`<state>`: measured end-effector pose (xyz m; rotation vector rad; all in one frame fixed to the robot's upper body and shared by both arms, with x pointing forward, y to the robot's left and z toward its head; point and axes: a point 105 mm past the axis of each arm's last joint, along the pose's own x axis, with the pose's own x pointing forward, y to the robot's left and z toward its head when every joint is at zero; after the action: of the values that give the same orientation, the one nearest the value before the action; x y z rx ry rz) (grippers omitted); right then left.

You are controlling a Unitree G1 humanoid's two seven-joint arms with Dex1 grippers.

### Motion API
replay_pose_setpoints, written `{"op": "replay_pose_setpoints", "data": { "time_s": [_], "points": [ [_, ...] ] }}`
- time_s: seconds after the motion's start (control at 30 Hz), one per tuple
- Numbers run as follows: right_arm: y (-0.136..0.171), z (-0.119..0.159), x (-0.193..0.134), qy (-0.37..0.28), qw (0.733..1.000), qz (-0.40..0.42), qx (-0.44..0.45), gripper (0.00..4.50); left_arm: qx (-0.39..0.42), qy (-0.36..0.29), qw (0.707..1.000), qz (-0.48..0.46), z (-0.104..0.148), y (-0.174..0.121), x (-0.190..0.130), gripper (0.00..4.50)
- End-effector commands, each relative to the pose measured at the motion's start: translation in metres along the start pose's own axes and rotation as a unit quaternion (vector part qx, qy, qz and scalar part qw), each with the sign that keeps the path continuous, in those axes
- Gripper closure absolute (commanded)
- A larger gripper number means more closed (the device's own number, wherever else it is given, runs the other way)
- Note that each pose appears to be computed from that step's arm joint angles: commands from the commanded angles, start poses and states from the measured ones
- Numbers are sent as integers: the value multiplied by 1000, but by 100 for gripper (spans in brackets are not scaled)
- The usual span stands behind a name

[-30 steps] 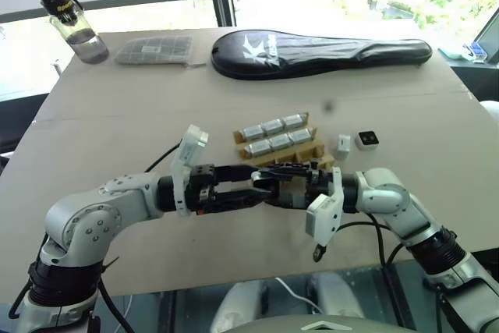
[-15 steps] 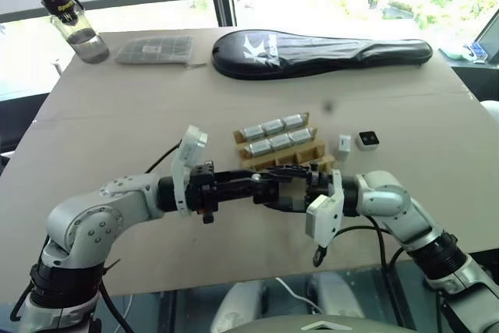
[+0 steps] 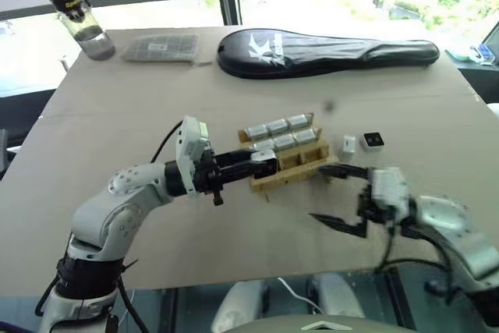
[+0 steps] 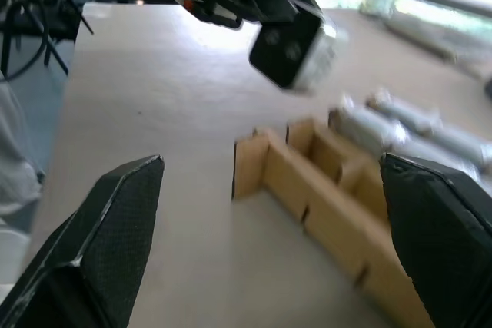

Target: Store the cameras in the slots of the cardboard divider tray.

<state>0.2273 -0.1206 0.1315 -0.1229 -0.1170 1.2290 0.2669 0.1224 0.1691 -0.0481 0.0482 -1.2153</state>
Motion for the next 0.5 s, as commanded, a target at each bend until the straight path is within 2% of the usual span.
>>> {"op": "replay_pose_setpoints", "data": {
  "time_s": [0.03,0.1,0.17,0.37,0.5],
  "points": [
    [0,1,-34,-28,998,-28,42,2,45,-50,998,3,15,3,6,374],
    [8,-12,-63,-12,997,-46,61,2,54,-65,996,9,16,9,9,374],
    [14,-20,-86,-2,995,-65,70,2,73,-53,996,-1,9,13,11,374],
    [27,-16,-107,-7,995,-79,56,2,117,-29,992,-27,-7,24,14,374],
    [29,-11,-111,-3,995,-94,29,2,119,-36,992,-30,-11,31,18,374]
  ]
}}
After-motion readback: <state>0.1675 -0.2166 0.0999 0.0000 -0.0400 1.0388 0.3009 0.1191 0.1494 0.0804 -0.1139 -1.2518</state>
